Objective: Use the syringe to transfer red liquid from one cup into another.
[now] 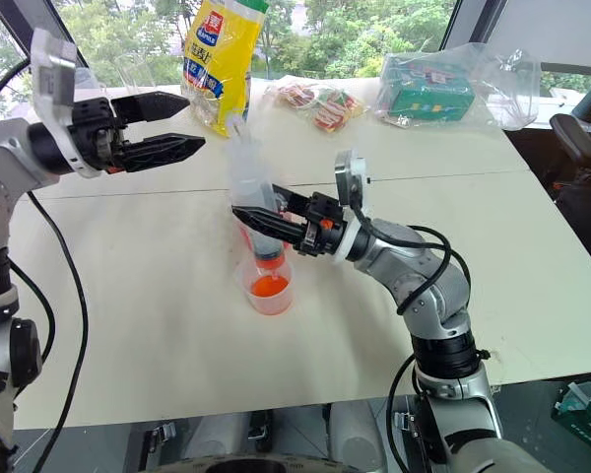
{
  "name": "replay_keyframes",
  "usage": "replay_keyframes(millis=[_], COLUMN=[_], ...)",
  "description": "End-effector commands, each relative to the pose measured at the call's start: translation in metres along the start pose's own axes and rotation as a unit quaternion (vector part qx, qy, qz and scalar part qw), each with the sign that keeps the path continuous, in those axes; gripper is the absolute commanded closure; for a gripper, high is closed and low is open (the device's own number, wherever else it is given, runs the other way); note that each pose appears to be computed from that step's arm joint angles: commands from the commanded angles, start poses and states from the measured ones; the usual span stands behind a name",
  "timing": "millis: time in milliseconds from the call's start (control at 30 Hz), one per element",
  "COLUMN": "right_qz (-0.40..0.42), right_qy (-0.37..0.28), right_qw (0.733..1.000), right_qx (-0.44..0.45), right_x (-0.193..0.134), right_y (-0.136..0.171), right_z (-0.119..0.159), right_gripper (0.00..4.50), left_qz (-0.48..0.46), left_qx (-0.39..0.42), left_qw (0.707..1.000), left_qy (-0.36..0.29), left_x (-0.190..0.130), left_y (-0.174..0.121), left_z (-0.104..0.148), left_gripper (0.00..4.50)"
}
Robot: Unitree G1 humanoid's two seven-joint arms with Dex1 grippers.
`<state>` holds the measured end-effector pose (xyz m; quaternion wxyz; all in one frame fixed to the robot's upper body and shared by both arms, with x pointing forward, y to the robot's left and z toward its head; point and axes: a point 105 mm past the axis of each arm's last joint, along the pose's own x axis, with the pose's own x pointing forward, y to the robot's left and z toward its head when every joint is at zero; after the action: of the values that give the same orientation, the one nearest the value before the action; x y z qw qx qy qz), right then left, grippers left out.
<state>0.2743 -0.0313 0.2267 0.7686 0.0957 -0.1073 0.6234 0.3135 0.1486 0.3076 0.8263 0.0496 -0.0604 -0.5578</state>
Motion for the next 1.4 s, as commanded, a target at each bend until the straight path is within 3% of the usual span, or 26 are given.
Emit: replay_keyframes(millis=[33, 867, 967, 1200, 1233, 1400], right_qz=[0.005, 0.010, 0.010, 0.011, 0.011, 0.009], right_qy=[-0.007, 0.002, 0.002, -0.001, -0.001, -0.008], right_qw=[1.000, 0.999, 0.999, 0.999, 0.999, 0.999], right_qx=[-0.021, -0.036, -0.038, -0.044, -0.044, -0.050], right_x=[-0.001, 0.003, 0.004, 0.005, 0.005, 0.005], right_y=[0.001, 0.002, 0.002, 0.001, 0.001, -0.001], right_z=[0.003, -0.003, -0.002, 0.003, 0.004, 0.011], right_gripper=[3.09, 3.09, 3.09, 3.09, 3.09, 3.09], left_qz=[-0.023, -0.073, -0.095, -0.119, -0.122, -0.130], left_qx=[0.020, 0.004, -0.002, -0.007, -0.008, -0.009], left_qw=[0.999, 0.996, 0.994, 0.992, 0.991, 0.991], left_qy=[-0.008, -0.045, -0.047, -0.045, -0.045, -0.037], left_x=[0.000, 0.045, 0.050, 0.053, 0.053, 0.054], left_y=[-0.010, -0.023, -0.031, -0.042, -0.044, -0.048], left_z=[0.014, 0.008, 0.006, 0.004, 0.004, -0.001], left_gripper=[0.05, 0.05, 0.89, 4.24, 4.46, 4.46])
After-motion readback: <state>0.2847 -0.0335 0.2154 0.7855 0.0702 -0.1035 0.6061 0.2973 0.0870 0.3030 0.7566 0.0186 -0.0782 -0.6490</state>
